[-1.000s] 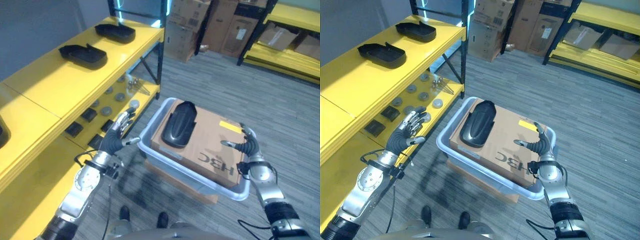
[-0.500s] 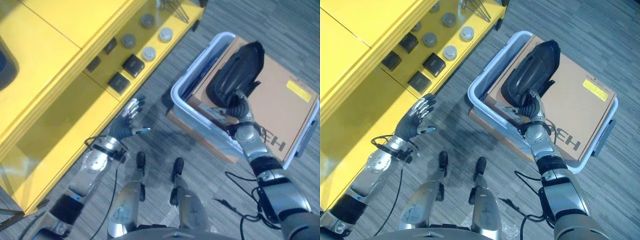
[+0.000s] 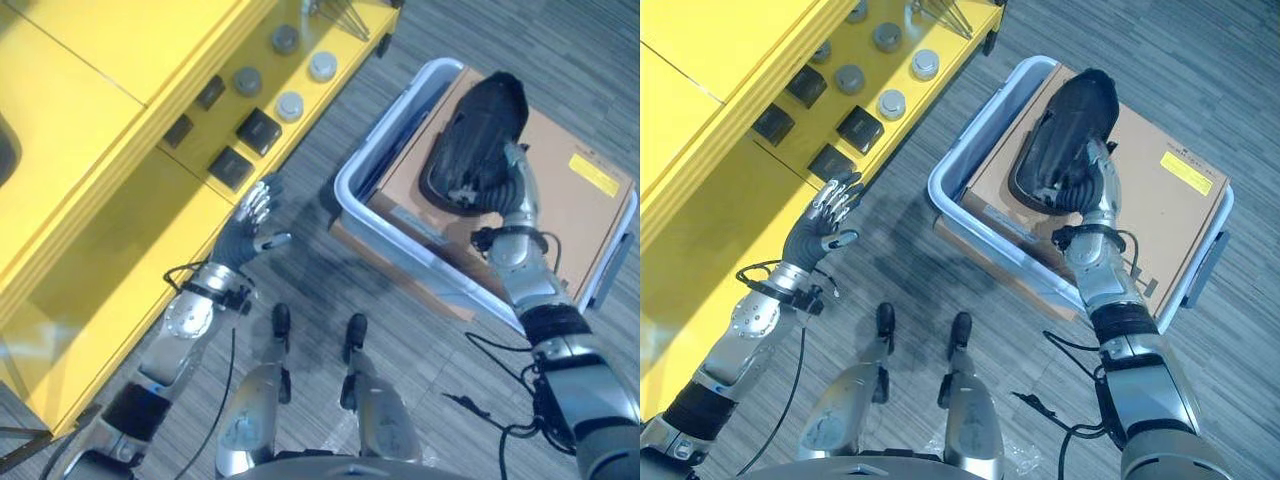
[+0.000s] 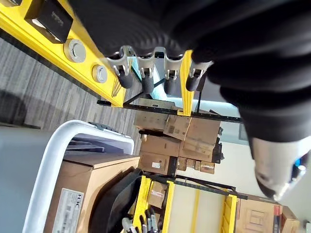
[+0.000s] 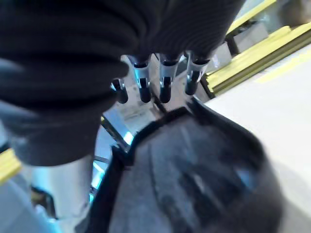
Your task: Move parts from the plastic box to the shelf.
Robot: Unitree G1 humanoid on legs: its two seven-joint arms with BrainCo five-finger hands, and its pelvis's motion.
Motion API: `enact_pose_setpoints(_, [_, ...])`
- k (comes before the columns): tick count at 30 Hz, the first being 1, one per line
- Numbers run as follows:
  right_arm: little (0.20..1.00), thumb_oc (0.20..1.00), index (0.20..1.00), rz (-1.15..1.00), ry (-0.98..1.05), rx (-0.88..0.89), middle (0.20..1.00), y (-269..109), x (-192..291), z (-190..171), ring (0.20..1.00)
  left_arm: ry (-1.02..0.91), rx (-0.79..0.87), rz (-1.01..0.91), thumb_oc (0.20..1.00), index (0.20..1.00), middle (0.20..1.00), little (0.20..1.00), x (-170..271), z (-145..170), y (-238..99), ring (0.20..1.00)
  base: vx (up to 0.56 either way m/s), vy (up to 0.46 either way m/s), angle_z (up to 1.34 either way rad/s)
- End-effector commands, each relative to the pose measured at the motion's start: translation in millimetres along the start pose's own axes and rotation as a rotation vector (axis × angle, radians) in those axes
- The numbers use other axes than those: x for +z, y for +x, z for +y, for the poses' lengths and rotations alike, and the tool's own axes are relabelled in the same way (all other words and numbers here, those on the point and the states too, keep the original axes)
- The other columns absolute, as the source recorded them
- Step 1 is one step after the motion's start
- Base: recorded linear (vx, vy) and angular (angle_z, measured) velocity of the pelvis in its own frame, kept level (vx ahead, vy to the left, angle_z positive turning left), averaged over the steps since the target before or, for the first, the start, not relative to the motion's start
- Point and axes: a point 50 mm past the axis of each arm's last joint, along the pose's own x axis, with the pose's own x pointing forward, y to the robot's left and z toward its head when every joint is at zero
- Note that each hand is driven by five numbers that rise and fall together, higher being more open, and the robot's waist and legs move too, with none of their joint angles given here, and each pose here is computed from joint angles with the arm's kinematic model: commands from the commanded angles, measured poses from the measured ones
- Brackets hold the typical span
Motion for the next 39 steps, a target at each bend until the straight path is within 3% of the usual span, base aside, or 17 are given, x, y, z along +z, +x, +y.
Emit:
enact_pose_setpoints(1, [1.000, 1.000, 1.000, -0.027, -0.084, -0.084, 1.000, -6, -15, -23, 1.000, -0.010, -0.029, -0.059, 1.000, 1.000, 1.000, 1.000, 5, -8, -8, 1.000, 0.05, -0.006, 0.13])
enact_pose_setpoints(8, [1.000, 1.000, 1.000, -0.005, -0.066, -0.081, 1.000, -2, -18, -27, 1.000, -0.006, -0.024, -0.036, 1.000, 1.000, 1.000, 1.000, 4, -3, -14, 1.000, 0.02, -0.002, 0.01])
enact_pose_setpoints(15, [1.000, 1.000, 1.000, 0.131, -0.085, -0.118, 1.000, 40, -27, -54, 1.000, -0.036, -0.064, -0.043, 1.000, 1.000, 1.000, 1.000, 6, -10, -8, 1.000, -0.04, 0.001, -0.07])
enact_pose_setpoints(22, [1.000, 1.000, 1.000, 0.192, -0.120, -0.097, 1.000, 56, -27, -61, 1.000, -0.117, -0.138, -0.065, 1.000, 1.000, 1.000, 1.000, 9, -22, 1, 1.000, -0.02, 0.006, 0.02])
enact_pose_setpoints(28, [1.000, 1.000, 1.000, 0.257, -0.074, 0.003, 1.000, 53, -31, -39, 1.000, -0.138, -0.192, -0.099, 1.000, 1.000, 1.000, 1.000, 14, -32, 10, 1.000, -0.01, -0.003, 0.00])
enact_pose_setpoints(29, [1.000, 1.000, 1.000, 0.335, -0.044, 0.098, 1.000, 44, -42, -22, 1.000, -0.148, -0.217, -0.104, 1.000, 1.000, 1.000, 1.000, 15, -35, 11, 1.000, 0.00, 0.000, 0.00])
enact_pose_setpoints(34, [1.000, 1.000, 1.000, 0.449, -0.049, 0.227, 1.000, 28, -56, 1, 1.000, -0.151, -0.247, -0.100, 1.000, 1.000, 1.000, 1.000, 15, -37, 11, 1.000, -0.01, -0.005, 0.00])
enact_pose_setpoints(35, [0.809, 0.809, 0.809, 0.550, -0.083, 0.326, 0.809, 9, -71, 17, 0.809, -0.159, -0.264, -0.085, 1.000, 1.000, 1.000, 1.000, 13, -38, 10, 1.000, 0.00, 0.000, 0.00])
enact_pose_setpoints(36, [0.200, 0.200, 0.200, 0.575, -0.103, 0.348, 0.200, 6, -74, 18, 0.200, -0.161, -0.267, -0.080, 1.000, 1.000, 1.000, 1.000, 12, -38, 9, 1.000, -0.02, -0.033, 0.04])
enact_pose_setpoints(39, [0.200, 0.200, 0.200, 0.647, -0.107, 0.412, 0.200, -12, -86, 28, 0.200, -0.167, -0.288, -0.061, 1.000, 1.000, 1.000, 1.000, 9, -40, 5, 1.000, 0.00, -0.024, 0.14])
